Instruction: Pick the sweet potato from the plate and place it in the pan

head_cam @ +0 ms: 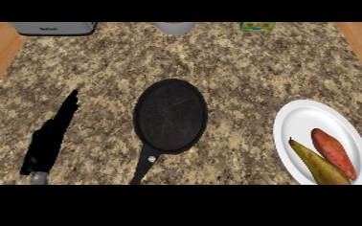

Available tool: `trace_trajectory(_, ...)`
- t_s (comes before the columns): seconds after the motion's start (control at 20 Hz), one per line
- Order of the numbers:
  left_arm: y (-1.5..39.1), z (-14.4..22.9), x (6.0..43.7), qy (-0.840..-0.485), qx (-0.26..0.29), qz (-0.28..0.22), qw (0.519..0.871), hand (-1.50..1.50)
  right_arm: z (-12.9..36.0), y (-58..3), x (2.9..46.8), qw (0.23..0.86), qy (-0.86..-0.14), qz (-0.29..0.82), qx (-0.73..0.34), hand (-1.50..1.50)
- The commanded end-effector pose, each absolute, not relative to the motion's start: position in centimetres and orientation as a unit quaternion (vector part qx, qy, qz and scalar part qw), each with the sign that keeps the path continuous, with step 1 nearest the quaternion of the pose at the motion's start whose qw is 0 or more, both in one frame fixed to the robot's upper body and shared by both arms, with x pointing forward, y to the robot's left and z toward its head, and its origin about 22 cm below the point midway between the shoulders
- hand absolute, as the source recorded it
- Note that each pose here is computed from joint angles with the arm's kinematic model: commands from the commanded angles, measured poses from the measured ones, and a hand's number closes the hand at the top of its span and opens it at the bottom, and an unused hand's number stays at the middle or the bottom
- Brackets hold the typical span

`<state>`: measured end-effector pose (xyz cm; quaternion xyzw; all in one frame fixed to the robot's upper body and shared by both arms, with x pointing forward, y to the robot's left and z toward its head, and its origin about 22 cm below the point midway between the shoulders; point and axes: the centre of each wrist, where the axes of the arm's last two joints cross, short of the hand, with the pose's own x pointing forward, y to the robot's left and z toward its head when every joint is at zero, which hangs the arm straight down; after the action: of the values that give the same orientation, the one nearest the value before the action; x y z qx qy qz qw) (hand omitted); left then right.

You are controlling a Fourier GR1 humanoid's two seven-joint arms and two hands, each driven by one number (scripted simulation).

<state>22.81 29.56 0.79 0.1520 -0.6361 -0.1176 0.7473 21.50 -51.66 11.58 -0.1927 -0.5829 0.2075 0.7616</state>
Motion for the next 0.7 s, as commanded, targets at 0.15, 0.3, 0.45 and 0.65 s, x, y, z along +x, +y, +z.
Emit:
trace_trajectory(0.15, 28.0, 1.1, 23.5, -0.634, 0.145, -0.123, 0.750, 0.00, 16.2, -52.2, 23.6, 0.753, -0.524, 0.363, -0.165, -1.50)
trace_trajectory(0.3, 27.9, 1.1, 22.2, -0.632, 0.144, -0.124, 0.751, 0.00, 16.3, -50.2, 25.5, 0.754, -0.507, 0.398, -0.126, -1.50)
trace_trajectory(0.45, 28.1, 1.6, 21.8, -0.636, 0.151, -0.127, 0.746, 0.00, 17.2, -47.5, 27.7, 0.741, -0.491, 0.442, -0.119, -1.50)
trace_trajectory(0.65, 29.7, 0.5, 23.0, -0.634, 0.153, -0.116, 0.749, 0.00, 18.6, -46.0, 28.9, 0.745, -0.463, 0.463, -0.130, -1.50)
